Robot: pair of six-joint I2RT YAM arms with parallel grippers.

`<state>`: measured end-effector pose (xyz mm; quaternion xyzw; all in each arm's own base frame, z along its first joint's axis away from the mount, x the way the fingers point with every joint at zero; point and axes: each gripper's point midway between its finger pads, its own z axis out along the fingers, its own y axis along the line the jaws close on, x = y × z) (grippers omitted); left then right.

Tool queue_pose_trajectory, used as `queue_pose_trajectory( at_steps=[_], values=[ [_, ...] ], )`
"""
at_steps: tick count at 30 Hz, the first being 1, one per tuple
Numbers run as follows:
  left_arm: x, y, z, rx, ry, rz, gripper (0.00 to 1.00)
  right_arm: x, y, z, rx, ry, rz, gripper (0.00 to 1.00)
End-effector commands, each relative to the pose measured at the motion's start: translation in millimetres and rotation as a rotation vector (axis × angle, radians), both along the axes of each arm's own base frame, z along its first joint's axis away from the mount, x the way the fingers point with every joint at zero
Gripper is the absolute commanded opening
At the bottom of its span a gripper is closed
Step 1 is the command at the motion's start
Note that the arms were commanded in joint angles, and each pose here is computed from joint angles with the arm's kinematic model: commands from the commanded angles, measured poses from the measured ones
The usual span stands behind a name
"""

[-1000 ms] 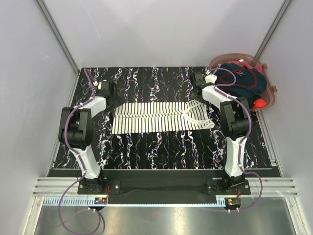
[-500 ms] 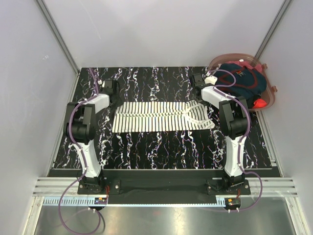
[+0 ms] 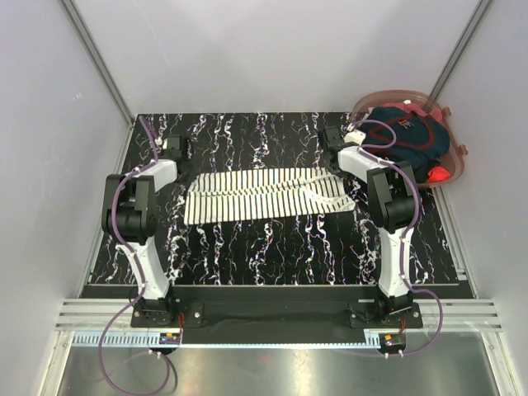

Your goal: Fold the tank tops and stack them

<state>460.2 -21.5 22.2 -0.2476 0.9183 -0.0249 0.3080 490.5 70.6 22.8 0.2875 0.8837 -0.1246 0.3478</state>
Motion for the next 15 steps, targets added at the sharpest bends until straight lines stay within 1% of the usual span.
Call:
queue_pose_trajectory(
  at_steps=[1,3,4,7,8,12,14,15],
  values=[
    [-4.6,15.1,18.2,-0.012,-0.054,0.043,0.0,11.9,-7.5,14.9,-0.038,-0.057,-0.047,0.08],
    [-7.6,18.4,16.9,-0.027,-0.052,0.05,0.0,13.2,-6.7,17.0,-0.033,-0.063,-0.046,0.08],
    [-8.5,19.2,17.4,-0.029,-0.054,0.051,0.0,14.3,-4.4,16.9,-0.023,-0.062,-0.039,0.14],
    [-9.6,18.7,21.5,-0.033,-0.062,0.044,0.0,21.1,4.6,24.2,0.0,-0.07,0.013,0.46],
    [-11.1,17.3,21.1,-0.04,-0.062,0.041,0.0,22.0,6.6,26.4,0.008,-0.076,0.027,0.5],
    [-15.1,12.6,21.4,-0.066,-0.067,0.034,0.0,29.7,21.0,59.2,0.067,-0.151,0.096,0.53],
    [-22.8,12.7,22.0,-0.074,-0.075,0.051,0.0,25.7,35.1,75.8,0.095,-0.173,0.15,0.58],
    [-25.4,13.4,22.6,-0.071,-0.082,0.061,0.0,22.6,40.7,79.3,0.103,-0.174,0.166,0.59]
  ],
)
